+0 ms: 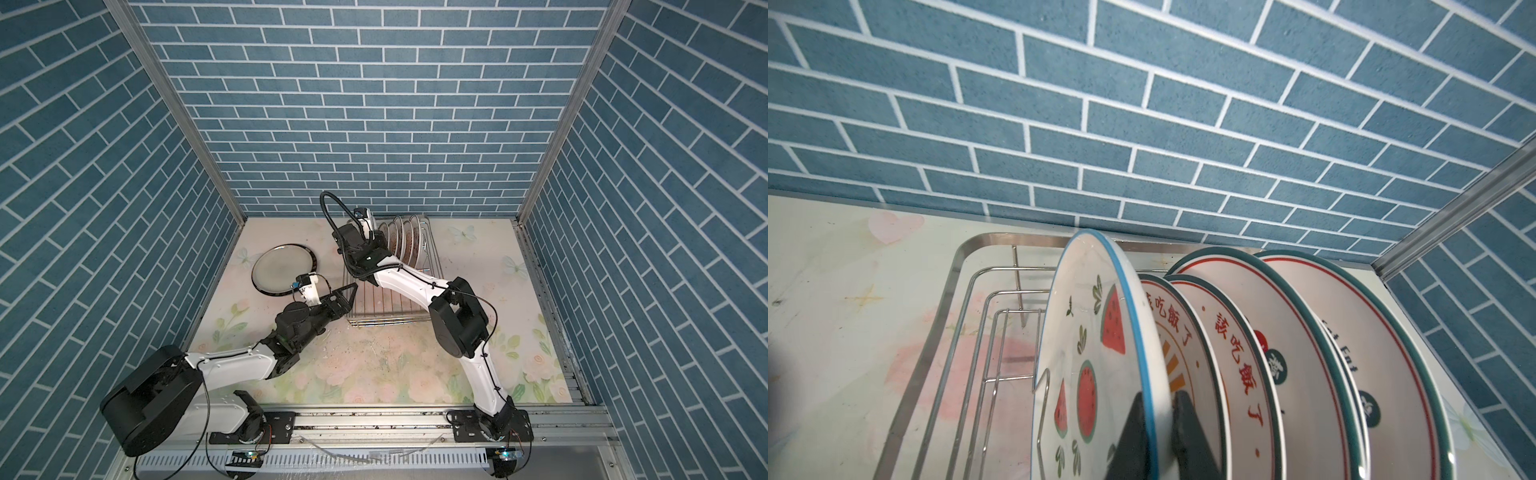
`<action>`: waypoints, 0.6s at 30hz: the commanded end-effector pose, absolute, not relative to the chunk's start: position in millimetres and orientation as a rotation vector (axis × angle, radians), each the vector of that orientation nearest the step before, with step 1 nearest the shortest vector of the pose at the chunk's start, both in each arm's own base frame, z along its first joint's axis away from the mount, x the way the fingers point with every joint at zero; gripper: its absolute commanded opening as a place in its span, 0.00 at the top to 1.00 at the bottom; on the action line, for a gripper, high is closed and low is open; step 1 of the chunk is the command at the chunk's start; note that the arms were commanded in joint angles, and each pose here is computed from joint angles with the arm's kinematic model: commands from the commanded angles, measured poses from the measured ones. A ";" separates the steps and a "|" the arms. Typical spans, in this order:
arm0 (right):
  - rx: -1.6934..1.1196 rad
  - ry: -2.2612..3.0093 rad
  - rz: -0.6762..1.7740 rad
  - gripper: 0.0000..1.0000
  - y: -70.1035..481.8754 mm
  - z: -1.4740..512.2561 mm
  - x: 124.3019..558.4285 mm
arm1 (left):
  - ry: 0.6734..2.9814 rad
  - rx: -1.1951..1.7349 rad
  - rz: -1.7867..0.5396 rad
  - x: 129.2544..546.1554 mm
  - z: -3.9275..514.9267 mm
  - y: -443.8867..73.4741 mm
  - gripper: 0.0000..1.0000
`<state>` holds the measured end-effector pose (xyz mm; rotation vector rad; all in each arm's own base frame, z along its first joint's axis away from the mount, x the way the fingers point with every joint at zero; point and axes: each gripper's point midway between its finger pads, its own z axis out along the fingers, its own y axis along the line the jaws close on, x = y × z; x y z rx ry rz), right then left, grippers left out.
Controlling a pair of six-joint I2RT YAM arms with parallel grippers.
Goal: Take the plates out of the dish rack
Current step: 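Close the right gripper on the watermelon plate's rim and tilt it out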
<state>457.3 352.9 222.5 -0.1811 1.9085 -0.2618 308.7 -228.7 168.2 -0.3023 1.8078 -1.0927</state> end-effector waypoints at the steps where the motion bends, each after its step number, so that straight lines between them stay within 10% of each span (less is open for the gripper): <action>1: -0.192 1.820 -0.275 1.00 367.7 259.4 454.8 | 1.803 -0.304 -1.082 305.9 168.0 -225.2 0.00; 18: -0.227 1.733 -0.315 1.00 374.7 297.7 443.9 | 1.787 -0.319 -1.059 301.9 173.8 -215.7 0.00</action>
